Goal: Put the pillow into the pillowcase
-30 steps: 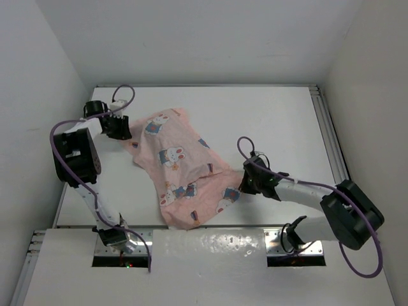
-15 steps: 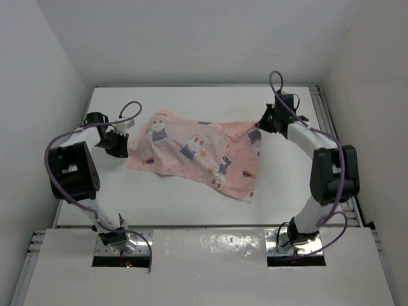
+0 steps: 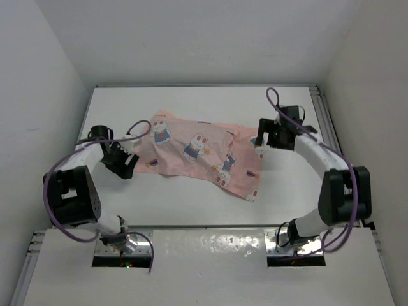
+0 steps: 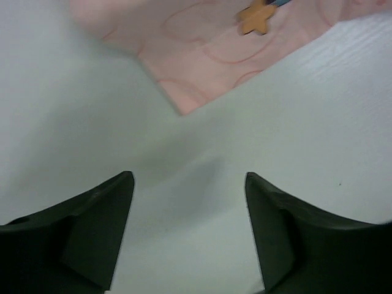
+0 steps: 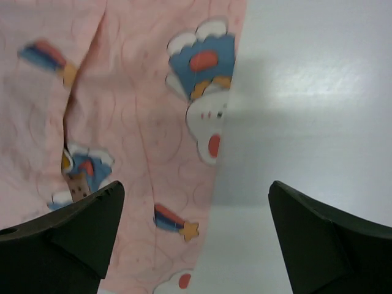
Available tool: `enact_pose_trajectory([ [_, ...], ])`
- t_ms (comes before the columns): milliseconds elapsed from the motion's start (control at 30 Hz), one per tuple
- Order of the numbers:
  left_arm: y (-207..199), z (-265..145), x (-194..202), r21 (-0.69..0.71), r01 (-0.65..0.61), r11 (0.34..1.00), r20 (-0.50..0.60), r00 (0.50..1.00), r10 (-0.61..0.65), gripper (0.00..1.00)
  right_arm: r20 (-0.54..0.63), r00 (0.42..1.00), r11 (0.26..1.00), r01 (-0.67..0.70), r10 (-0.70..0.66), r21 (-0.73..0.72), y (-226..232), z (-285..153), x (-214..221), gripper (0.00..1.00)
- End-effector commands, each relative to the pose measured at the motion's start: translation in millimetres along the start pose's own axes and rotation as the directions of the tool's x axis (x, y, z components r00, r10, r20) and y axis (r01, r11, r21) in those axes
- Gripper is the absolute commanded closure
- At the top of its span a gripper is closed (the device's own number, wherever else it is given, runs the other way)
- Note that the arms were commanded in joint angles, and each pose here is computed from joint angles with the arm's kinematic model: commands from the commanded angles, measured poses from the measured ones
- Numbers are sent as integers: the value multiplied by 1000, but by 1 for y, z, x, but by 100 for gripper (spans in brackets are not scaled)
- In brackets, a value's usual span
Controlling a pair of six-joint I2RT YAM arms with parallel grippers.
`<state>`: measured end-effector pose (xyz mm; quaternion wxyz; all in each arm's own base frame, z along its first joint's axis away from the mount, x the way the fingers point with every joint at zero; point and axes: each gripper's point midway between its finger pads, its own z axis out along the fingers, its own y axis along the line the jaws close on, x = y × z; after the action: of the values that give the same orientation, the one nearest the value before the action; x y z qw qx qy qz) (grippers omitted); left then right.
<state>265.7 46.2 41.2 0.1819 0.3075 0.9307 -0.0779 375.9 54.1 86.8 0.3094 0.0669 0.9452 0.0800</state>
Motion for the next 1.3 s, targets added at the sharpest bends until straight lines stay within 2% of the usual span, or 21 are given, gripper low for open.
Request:
enact_pose_trajectory([
  [0, 6, 1, -26, -139, -172, 975, 70, 981, 183, 25, -2, 996, 996, 84, -84, 24, 1, -15, 47, 2],
  [67, 14, 8, -33, -202, -153, 967, 94, 980, 174, 20, 37, 997, 998, 65, -66, 18, 8, -24, 61, 2],
  [100, 15, 13, -34, -201, -144, 969, 98, 981, 166, 17, -6, 996, 996, 87, -87, 7, 13, -21, 91, 2],
  [200, 17, 23, -44, -221, -140, 965, 125, 977, 171, 9, -35, 985, 985, 170, -170, -1, 24, -21, 122, 2],
  [333, 21, 34, -59, -309, -159, 938, 132, 969, 208, 8, -125, 957, 963, 268, -263, 27, 25, -17, 157, 2],
  [400, 23, 41, -60, -317, -159, 935, 129, 970, 208, 12, -145, 940, 951, 310, -309, -19, 36, -13, 177, 2],
  [567, 21, 55, -52, -271, -157, 950, 99, 977, 190, 21, -152, 940, 952, 305, -306, -35, 40, -6, 191, 1],
  [700, -4, 67, -46, -138, -192, 972, 89, 975, 206, 27, -187, 932, 950, 310, -311, -39, 43, 1, 202, 3],
  [733, -7, 69, -44, -121, -190, 974, 81, 976, 200, 34, -188, 930, 949, 312, -315, -46, 46, 2, 203, 4],
  [800, -13, 75, -40, -83, -184, 979, 71, 979, 190, 44, -193, 932, 951, 306, -309, -42, 48, 4, 206, 14],
  [833, -15, 77, -39, -70, -185, 980, 66, 980, 189, 56, -195, 932, 952, 305, -307, -42, 48, 5, 208, 22],
  [867, -18, 81, -35, -49, -179, 983, 53, 982, 182, 66, -191, 937, 956, 292, -292, -29, 47, 5, 208, 45],
  [900, -20, 81, -34, -34, -173, 984, 48, 983, 175, 76, -191, 939, 958, 286, -285, -24, 47, 5, 209, 60],
  [933, -21, 82, -33, -29, -166, 986, 45, 985, 167, 100, -192, 942, 961, 277, -275, -19, 46, 4, 210, 75],
  [1000, -25, 77, -34, 5, -145, 989, 57, 988, 144, 100, -176, 950, 966, 259, -257, -11, 45, 3, 207, 100],
  [1067, -21, 61, -41, 11, -120, 993, 104, 988, 118, 100, -146, 958, 969, 244, -246, -33, 49, -3, 202, 100],
  [1167, -13, 14, -65, 5, -79, 997, 220, 973, 76, 100, -70, 979, 980, 189, -193, -70, 58, -21, 182, 100],
  [1200, -9, -10, -76, -30, -77, 997, 285, 955, 83, 100, 5, 989, 983, 149, -149, -105, 67, -35, 162, 100],
  [1267, -9, -43, -91, -19, -74, 997, 333, 940, 76, 100, 86, 991, 981, 111, -99, -156, 76, -54, 140, 100],
])
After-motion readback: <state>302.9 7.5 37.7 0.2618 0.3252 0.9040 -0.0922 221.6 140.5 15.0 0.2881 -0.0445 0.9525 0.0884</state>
